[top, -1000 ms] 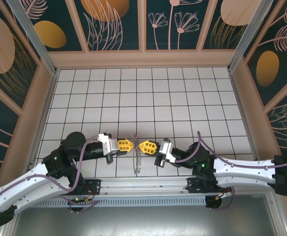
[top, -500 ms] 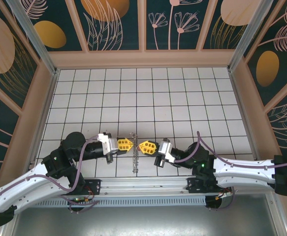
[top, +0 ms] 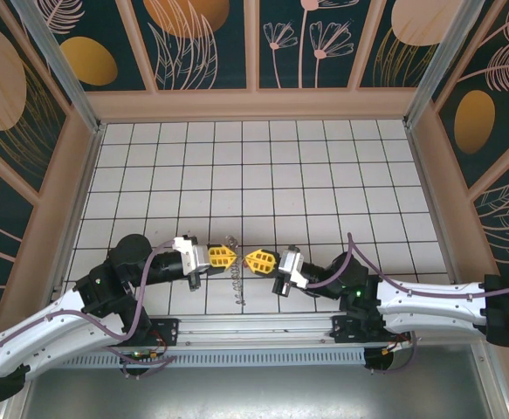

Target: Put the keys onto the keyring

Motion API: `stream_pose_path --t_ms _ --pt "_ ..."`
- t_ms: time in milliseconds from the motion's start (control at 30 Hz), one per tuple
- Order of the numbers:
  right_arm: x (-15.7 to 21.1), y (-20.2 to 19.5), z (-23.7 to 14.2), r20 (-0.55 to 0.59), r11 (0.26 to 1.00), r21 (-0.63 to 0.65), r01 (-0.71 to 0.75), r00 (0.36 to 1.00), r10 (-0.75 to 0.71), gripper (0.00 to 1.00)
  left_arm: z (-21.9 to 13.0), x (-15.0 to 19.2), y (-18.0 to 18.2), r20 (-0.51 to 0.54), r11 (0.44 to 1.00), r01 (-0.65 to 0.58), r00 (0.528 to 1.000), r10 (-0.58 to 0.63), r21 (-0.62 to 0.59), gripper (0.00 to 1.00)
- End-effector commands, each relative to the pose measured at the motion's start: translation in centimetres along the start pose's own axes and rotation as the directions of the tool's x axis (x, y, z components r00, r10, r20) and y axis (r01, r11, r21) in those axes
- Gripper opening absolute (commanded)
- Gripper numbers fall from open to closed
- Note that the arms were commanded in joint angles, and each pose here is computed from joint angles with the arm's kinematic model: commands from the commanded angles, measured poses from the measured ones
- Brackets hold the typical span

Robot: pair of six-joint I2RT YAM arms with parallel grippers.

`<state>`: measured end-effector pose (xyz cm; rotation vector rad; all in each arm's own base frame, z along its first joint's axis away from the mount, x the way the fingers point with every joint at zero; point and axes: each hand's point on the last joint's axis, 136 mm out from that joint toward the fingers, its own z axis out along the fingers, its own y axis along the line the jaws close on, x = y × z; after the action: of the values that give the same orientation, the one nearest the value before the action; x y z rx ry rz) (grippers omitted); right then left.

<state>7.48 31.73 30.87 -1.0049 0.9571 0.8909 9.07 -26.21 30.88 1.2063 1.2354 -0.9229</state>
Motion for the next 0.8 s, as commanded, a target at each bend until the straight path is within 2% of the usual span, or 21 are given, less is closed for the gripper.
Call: stream_pose_path --t_ms 0,767 --pt "-2.55 -1.34 0.10 0.068 0.998 0.057 -0.012 0.998 0.008 0.00 -0.27 -1.22 0.07 0.044 0.999 -0.033 0.998 0.033 -0.008 0.00" --pt "-2.55 -1.43 0.00 0.067 0.998 0.062 -0.012 0.998 0.008 0.00 -0.26 -1.20 0.11 0.043 0.999 -0.032 0.999 0.032 -0.011 0.00"
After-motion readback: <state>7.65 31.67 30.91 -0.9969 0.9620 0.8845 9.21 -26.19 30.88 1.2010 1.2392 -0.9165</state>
